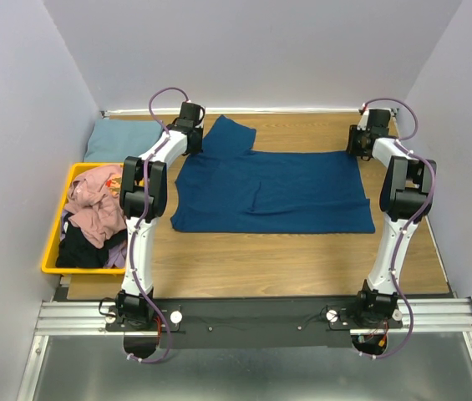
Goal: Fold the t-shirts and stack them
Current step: Fold the tshirt
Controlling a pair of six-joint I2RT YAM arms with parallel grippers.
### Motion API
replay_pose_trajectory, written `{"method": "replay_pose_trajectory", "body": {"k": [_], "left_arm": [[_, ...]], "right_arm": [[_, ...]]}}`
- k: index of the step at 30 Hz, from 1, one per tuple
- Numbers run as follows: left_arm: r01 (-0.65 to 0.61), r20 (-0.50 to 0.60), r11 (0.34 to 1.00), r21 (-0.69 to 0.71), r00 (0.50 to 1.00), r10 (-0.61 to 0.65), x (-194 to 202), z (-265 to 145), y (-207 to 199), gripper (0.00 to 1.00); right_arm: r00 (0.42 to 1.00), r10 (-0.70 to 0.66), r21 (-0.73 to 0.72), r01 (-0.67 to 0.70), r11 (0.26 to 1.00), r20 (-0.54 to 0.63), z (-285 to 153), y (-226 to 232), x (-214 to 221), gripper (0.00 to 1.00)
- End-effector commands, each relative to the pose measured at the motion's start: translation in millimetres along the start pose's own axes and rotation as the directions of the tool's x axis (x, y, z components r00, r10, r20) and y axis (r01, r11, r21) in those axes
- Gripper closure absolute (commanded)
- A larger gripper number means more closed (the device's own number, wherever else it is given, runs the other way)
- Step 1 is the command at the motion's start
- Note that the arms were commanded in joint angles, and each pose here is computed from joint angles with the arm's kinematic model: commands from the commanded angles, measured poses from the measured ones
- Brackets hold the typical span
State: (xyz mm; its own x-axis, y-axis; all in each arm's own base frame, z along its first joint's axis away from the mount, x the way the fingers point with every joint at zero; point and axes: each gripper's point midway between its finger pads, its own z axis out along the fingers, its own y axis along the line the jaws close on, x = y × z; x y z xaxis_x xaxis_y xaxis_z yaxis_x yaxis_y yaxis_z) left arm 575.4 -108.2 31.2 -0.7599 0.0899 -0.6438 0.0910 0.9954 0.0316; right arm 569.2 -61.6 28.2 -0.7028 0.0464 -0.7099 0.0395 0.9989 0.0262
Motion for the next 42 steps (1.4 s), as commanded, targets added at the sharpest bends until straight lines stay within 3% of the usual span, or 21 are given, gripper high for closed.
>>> {"method": "replay_pose_trajectory", "body": {"k": [1, 8, 11, 14, 15, 18, 34, 42], "left_arm": [[-0.016, -0.060, 1.000, -0.004, 0.998, 0.016, 21.7, 2.4, 0.7, 1.00], [-0.019, -0.059, 1.000, -0.002, 0.998, 0.019, 21.0, 2.3, 0.6, 1.00], [-0.020, -0.059, 1.000, 0.001, 0.998, 0.021, 20.8, 2.0, 0.1, 1.00], [-0.023, -0.058, 1.000, 0.006, 0.998, 0.023, 20.2, 1.1, -0.5, 1.00], [-0.028, -0.062, 1.000, 0.008, 0.998, 0.028, 21.9, 1.3, -0.5, 1.00], [-0.031, -0.036, 1.000, 0.003, 0.999, 0.031, 16.4, -4.2, 1.6, 1.00], [-0.006, 0.185, 1.000, -0.003, 0.983, 0.006, -51.9, -65.0, 12.7, 1.00], [-0.006, 0.200, 1.000, -0.006, 0.980, 0.007, -47.4, -84.9, 15.4, 1.00]], "right_arm": [[0.999, -0.030, -0.003, 0.030, 1.000, -0.038, 16.9, 2.2, 16.2, 0.53], [0.998, -0.035, -0.024, 0.034, 0.999, -0.043, 17.2, 4.9, 18.3, 0.57], [0.998, -0.036, -0.026, 0.034, 0.999, -0.050, 17.4, 5.2, 20.5, 0.66], [0.998, -0.036, -0.029, 0.034, 0.999, -0.050, 17.9, 5.6, 19.7, 0.79], [0.998, -0.038, -0.029, 0.036, 0.999, -0.055, 18.2, 6.2, 21.2, 0.88], [0.998, -0.037, -0.026, 0.035, 0.999, -0.052, 17.2, 5.7, 19.5, 0.99], [0.995, 0.007, 0.020, -0.009, 1.000, 0.096, -41.8, -2.5, -45.1, 0.99], [0.994, 0.031, 0.077, -0.039, 0.996, 0.102, -64.2, -11.4, -42.1, 0.99]]}}
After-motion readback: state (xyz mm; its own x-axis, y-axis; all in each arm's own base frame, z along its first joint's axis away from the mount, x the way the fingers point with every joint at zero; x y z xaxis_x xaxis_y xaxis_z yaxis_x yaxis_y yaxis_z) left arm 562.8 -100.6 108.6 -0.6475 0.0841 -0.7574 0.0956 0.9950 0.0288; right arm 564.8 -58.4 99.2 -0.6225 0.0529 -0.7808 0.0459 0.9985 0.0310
